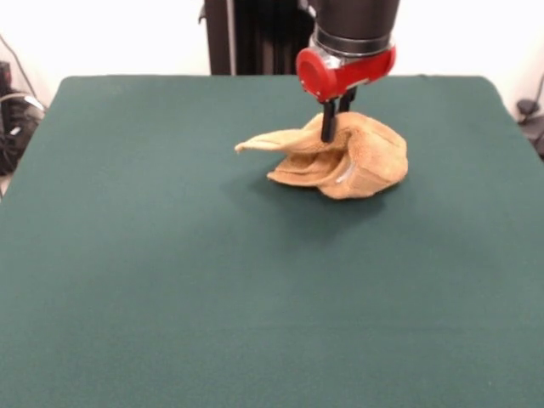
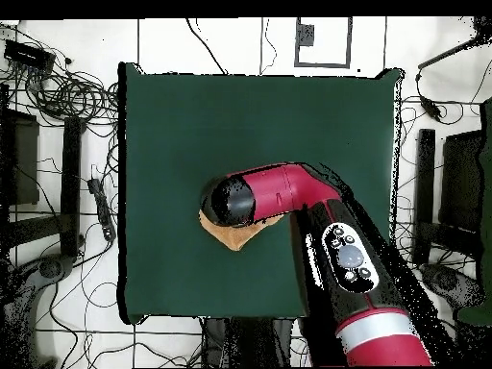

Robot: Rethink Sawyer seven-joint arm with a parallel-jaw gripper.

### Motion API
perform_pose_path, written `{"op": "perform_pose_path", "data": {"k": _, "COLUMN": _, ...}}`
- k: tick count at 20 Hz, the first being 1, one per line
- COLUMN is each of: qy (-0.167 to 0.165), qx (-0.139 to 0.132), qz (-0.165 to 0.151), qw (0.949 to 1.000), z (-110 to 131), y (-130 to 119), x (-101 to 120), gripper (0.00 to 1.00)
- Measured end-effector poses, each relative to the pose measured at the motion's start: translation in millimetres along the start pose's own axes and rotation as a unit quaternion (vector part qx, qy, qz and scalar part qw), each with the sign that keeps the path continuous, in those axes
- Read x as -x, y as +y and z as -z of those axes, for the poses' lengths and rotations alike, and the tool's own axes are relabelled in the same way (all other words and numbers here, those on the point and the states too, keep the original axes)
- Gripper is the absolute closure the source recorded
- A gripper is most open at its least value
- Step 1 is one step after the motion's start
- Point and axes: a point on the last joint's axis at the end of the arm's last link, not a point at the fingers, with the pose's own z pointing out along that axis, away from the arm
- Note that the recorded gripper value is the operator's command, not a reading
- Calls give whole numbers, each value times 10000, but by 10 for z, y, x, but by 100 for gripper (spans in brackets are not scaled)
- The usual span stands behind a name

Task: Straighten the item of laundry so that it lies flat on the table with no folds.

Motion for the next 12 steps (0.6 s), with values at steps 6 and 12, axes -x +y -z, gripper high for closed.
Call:
{"op": "perform_pose_path", "data": {"k": 6, "qy": 125, "qx": -26, "qz": -20, "qw": 9999, "z": 52, "y": -37, "x": 43, "gripper": 100}}
{"op": "perform_pose_path", "data": {"k": 12, "qy": 363, "qx": -363, "qz": 115, "qw": 9986, "z": 127, "y": 10, "x": 91, "gripper": 100}}
